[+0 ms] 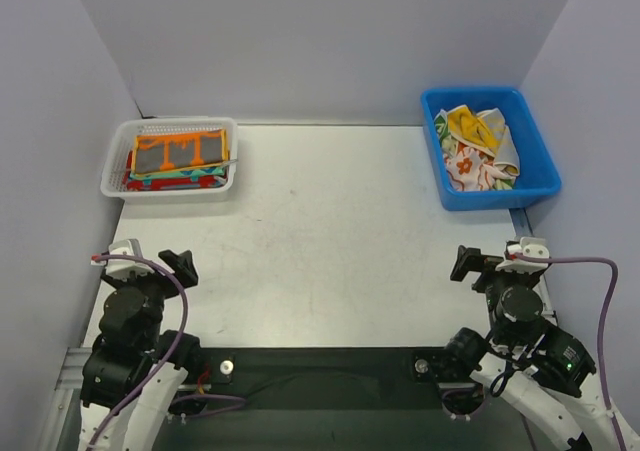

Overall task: Fold and stack the towels
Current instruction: Neatly place the folded towel into the bin

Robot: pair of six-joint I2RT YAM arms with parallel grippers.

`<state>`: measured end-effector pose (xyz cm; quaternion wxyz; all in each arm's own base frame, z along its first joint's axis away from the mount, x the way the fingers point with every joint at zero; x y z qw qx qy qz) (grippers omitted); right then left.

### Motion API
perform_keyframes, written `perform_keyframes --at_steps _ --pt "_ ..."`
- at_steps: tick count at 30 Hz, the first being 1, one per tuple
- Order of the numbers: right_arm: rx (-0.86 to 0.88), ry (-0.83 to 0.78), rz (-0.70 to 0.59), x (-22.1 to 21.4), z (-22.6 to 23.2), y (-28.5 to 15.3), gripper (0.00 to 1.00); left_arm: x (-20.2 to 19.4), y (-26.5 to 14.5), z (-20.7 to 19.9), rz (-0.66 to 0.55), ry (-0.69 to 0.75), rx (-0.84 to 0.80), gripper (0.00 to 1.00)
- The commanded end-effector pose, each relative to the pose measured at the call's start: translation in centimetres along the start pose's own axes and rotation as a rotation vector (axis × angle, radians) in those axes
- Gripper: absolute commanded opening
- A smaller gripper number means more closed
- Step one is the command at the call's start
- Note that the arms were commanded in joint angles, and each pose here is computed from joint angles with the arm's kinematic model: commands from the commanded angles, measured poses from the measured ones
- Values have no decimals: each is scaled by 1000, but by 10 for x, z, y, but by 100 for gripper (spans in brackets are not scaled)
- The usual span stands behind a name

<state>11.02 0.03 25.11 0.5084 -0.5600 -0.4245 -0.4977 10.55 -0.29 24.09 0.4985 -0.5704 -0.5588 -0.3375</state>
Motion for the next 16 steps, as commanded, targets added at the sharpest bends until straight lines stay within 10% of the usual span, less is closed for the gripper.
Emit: perform_keyframes --at_steps 1,16 --pt "-38 -9 -14 1 -5 1 100 20 -3 0 -126 -66 12 97" --pt "-11 -10 -20 1 -4 -1 100 18 1 -1 -130 -72 10 97"
Point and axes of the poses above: each gripper's point midway between its finger pads, its own y axis out along the fingers, its own z axis along the line the jaws close on, x = y × z, the point moved 7 cm from there along -y, back along the fingers, and after that the axes turned 1 degree about y, right-handed, at the moved point
